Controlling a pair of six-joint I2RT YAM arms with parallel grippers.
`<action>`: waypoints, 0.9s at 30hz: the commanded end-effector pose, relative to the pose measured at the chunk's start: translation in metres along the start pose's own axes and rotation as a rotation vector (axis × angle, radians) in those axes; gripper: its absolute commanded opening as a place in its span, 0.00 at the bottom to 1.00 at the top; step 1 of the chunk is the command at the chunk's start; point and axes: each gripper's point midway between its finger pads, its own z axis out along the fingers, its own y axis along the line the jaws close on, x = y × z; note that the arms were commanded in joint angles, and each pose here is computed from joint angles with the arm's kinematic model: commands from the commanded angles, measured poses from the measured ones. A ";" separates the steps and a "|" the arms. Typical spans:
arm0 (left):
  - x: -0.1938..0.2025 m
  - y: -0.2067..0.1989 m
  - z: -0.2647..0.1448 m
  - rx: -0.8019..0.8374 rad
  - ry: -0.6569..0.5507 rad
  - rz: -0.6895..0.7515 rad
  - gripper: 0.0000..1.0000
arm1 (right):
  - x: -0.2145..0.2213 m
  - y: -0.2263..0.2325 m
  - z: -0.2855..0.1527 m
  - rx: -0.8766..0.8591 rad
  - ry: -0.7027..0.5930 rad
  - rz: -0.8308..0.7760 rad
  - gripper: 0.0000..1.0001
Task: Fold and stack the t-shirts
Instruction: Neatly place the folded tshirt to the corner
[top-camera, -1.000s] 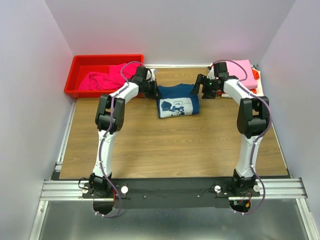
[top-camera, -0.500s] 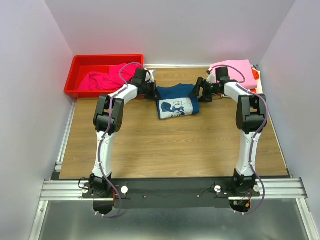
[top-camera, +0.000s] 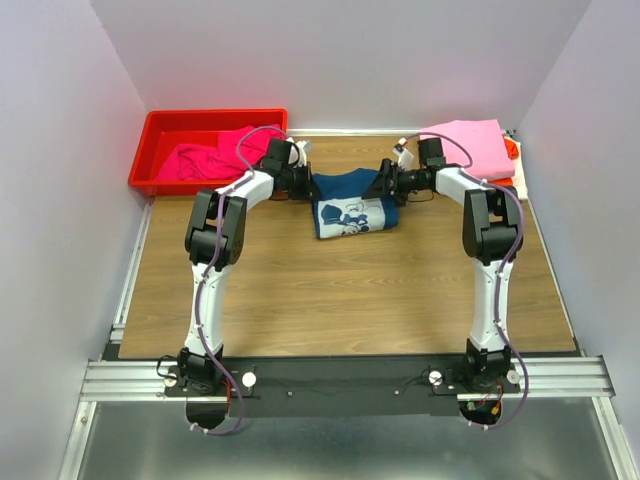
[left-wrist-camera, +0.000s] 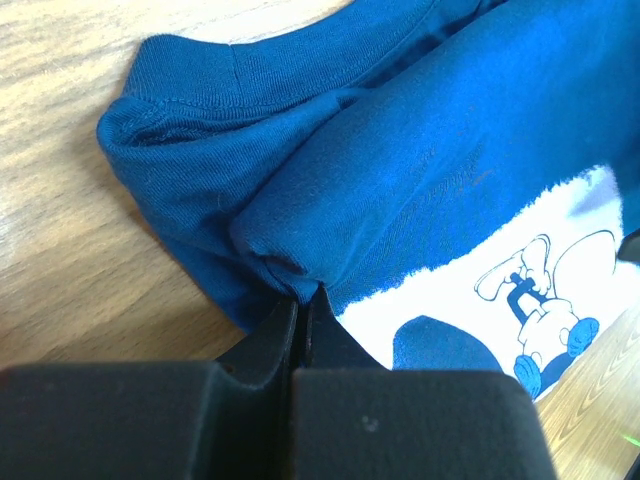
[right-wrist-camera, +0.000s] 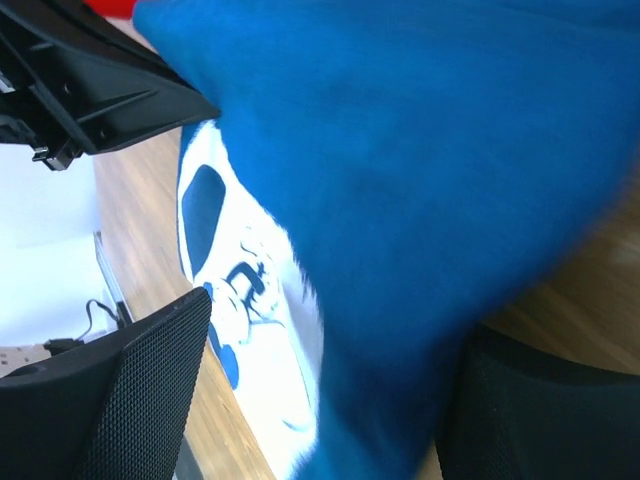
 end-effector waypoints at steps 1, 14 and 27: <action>0.064 0.031 0.005 -0.080 0.172 -0.063 0.00 | 0.057 -0.042 0.039 0.111 0.145 0.079 0.84; 0.027 0.009 -0.010 -0.014 0.073 -0.021 0.24 | -0.003 -0.041 0.021 0.292 -0.013 -0.005 0.00; 0.023 0.016 -0.038 -0.044 0.062 -0.026 0.27 | -0.092 -0.048 -0.072 0.706 -0.115 -0.278 0.00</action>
